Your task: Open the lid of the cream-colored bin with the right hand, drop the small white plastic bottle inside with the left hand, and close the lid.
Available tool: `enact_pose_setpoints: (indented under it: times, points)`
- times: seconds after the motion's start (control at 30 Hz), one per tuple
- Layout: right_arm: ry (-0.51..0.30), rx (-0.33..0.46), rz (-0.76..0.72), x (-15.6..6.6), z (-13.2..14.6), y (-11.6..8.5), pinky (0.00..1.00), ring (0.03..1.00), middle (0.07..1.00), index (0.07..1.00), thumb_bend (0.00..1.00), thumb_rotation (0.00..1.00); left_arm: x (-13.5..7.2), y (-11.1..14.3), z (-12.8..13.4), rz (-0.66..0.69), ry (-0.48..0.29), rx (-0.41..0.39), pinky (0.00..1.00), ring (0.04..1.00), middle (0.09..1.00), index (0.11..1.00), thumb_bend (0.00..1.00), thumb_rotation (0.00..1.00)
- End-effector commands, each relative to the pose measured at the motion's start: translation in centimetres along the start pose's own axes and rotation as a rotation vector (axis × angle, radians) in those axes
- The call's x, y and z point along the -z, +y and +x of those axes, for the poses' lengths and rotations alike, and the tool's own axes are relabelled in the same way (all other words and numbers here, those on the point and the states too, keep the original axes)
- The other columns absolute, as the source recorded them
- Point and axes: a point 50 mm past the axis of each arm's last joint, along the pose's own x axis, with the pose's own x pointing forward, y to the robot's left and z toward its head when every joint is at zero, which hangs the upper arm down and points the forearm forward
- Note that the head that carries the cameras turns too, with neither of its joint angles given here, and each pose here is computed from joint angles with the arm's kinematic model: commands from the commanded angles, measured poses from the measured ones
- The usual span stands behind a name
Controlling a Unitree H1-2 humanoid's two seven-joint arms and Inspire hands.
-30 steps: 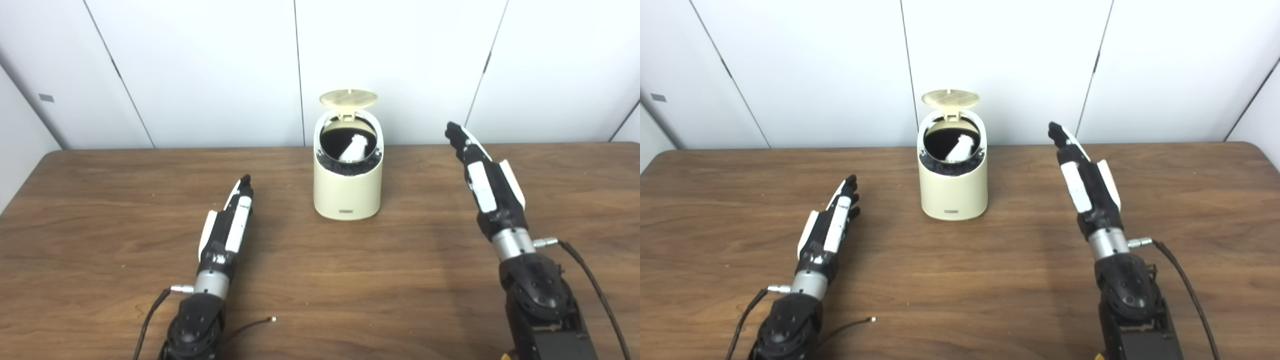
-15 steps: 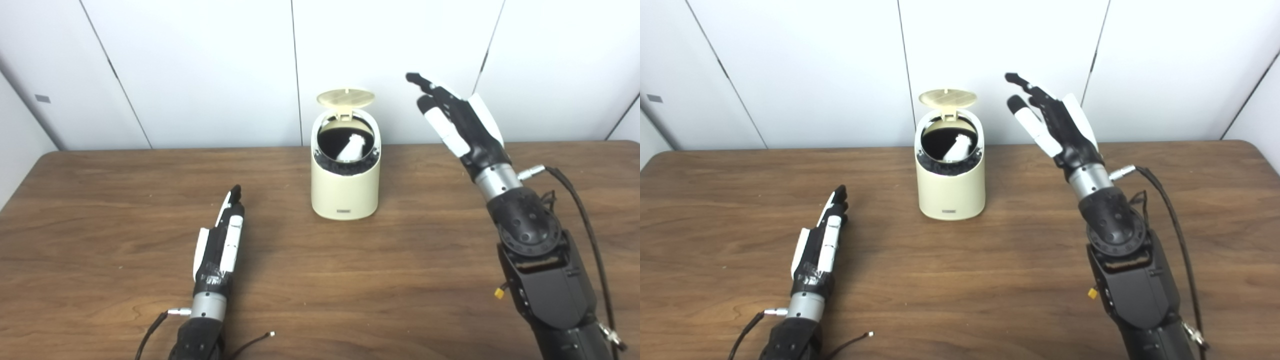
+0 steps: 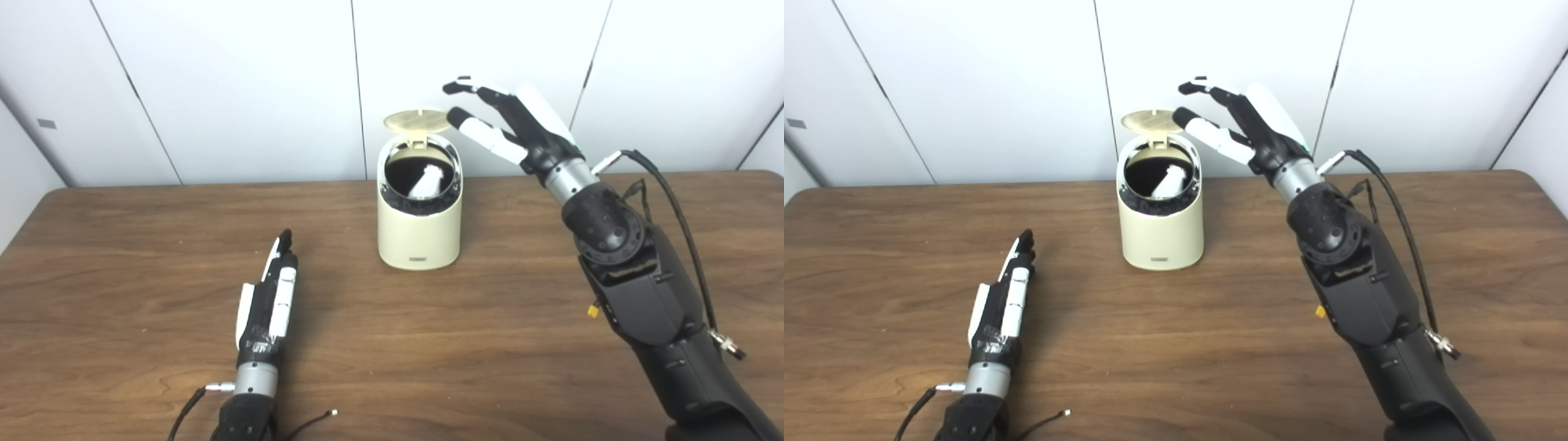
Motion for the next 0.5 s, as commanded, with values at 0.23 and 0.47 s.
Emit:
enact_pose_setpoints:
  times: [0.23,0.47]
  points:
    - [-0.079,0.031,-0.088,-2.8,2.9,-3.2,0.90,0.938,0.930,0.815,0.57,1.00,1.7,-0.8,-1.2,0.006,0.058,0.011,1.00,1.000,1.000,1.000,0.58,1.00]
    - [-0.099,0.022,-0.140,-3.0,3.0,-3.4,0.86,0.914,0.915,0.811,0.56,1.00,1.7,-1.0,-1.3,0.005,0.059,0.011,1.00,1.000,1.000,1.000,0.58,1.00]
